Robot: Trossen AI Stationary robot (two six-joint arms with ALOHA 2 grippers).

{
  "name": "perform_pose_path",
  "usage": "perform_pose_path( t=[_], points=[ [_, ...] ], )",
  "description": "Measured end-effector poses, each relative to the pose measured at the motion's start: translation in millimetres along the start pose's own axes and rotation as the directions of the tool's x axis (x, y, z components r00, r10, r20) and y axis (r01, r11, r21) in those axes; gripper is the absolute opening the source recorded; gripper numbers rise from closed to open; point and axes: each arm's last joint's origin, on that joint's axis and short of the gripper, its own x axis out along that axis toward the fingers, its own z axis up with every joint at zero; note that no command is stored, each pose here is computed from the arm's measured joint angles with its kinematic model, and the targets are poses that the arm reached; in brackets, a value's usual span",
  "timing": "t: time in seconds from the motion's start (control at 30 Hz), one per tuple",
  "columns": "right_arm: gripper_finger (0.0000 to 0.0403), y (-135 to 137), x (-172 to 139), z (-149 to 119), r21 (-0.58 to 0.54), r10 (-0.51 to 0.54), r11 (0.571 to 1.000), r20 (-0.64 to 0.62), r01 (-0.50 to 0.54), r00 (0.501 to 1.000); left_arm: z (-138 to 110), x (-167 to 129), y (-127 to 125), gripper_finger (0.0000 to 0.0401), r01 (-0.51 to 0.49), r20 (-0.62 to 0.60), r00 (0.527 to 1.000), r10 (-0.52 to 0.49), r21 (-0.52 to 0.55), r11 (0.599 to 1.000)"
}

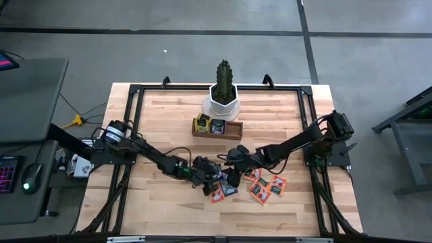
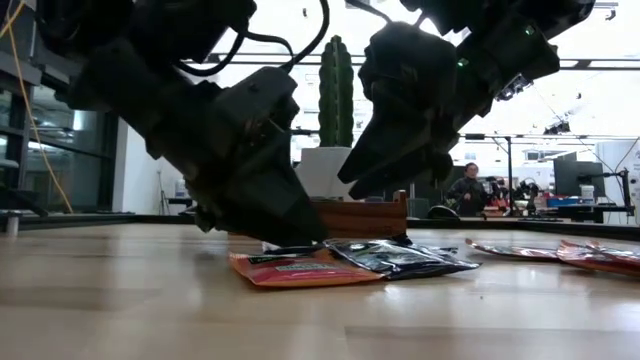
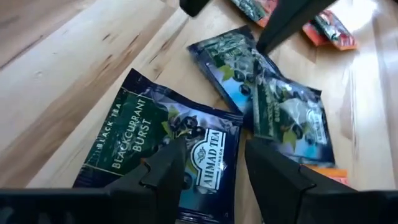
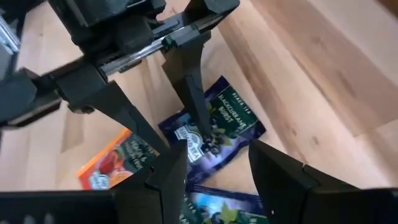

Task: Pick & Place Tea
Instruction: Put the purple tea bag into the middle section of the wooden organizer

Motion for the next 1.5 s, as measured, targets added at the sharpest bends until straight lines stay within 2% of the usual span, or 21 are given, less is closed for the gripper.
perform_pose_path(
  t=[0.07,0.3,0.43,0.67,0.83,1.1,1.5],
  points=[
    [0.0168,-2,0,1,0.029,0.012,1.000,-0.013,-0.012,1.000,-5,5,3,0.0170,-0.005,-0.017,1.000,0.005,0.001,1.000],
    [0.0168,-17,3,7,0.149,-0.043,0.988,-0.032,0.047,0.999,-8,6,5,0.0170,-0.023,-0.044,0.999,0.025,0.060,0.998],
    [0.0168,-29,4,13,0.302,-0.028,0.952,-0.069,0.048,0.997,-9,6,6,0.0170,-0.027,-0.052,0.998,0.032,0.102,0.994],
    [0.0168,-36,4,15,0.417,-0.008,0.907,-0.112,0.054,0.994,-11,6,7,0.0170,-0.025,-0.070,0.997,0.036,0.155,0.988],
    [0.0168,-37,6,14,0.464,-0.008,0.884,-0.123,0.065,0.992,-11,6,7,0.0170,-0.027,-0.071,0.997,0.039,0.166,0.986],
    [0.0168,-40,30,1,0.514,0.065,0.857,-0.150,0.022,0.986,-11,6,8,0.0170,-0.027,-0.073,0.996,0.042,0.187,0.982],
    [0.0168,-40,44,-3,0.520,0.135,0.852,-0.120,-0.054,0.984,-11,6,8,0.0170,-0.022,-0.070,0.997,0.035,0.187,0.982]
  ],
)
